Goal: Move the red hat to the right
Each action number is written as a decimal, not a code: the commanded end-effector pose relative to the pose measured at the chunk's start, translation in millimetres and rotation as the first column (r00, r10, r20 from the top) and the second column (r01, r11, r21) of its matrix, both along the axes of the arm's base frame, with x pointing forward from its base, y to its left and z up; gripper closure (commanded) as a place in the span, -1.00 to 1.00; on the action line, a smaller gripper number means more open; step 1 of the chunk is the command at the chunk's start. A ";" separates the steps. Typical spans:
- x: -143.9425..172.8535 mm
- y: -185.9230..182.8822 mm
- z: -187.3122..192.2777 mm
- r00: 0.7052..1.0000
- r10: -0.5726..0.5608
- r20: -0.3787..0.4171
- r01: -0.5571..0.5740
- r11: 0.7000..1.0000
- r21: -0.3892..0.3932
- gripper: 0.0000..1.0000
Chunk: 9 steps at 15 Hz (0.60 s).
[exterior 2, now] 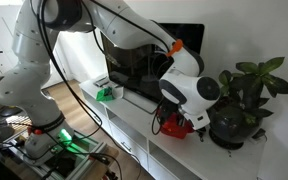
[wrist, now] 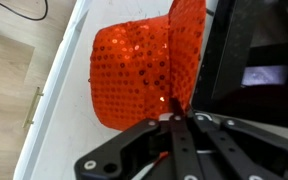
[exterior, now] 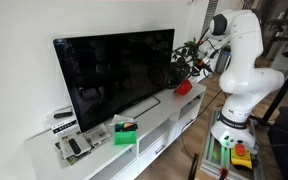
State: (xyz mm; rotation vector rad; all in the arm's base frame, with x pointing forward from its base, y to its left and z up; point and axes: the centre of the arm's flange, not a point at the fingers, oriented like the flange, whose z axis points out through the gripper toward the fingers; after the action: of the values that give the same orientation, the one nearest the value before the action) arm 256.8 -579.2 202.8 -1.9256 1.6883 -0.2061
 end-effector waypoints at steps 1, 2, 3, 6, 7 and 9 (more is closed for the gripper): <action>13.2 -14.5 -16.6 0.981 -0.196 0.001 0.196 0.980 -0.024 0.99; 14.2 -16.2 -20.1 0.971 -0.238 0.003 0.238 0.970 -0.040 0.99; 15.3 -17.4 -23.3 0.963 -0.269 0.003 0.269 0.962 -0.050 0.99; 21.9 -9.2 -36.8 0.955 -0.292 -0.046 0.289 0.956 -0.058 0.99; 25.1 -4.8 -41.6 0.956 -0.287 -0.069 0.283 0.957 -0.055 0.99; 29.4 1.4 -50.4 0.957 -0.270 -0.105 0.266 0.963 -0.047 0.99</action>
State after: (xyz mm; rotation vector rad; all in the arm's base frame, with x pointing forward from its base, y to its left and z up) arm 276.9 -583.7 168.6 -1.7449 1.9923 -0.2943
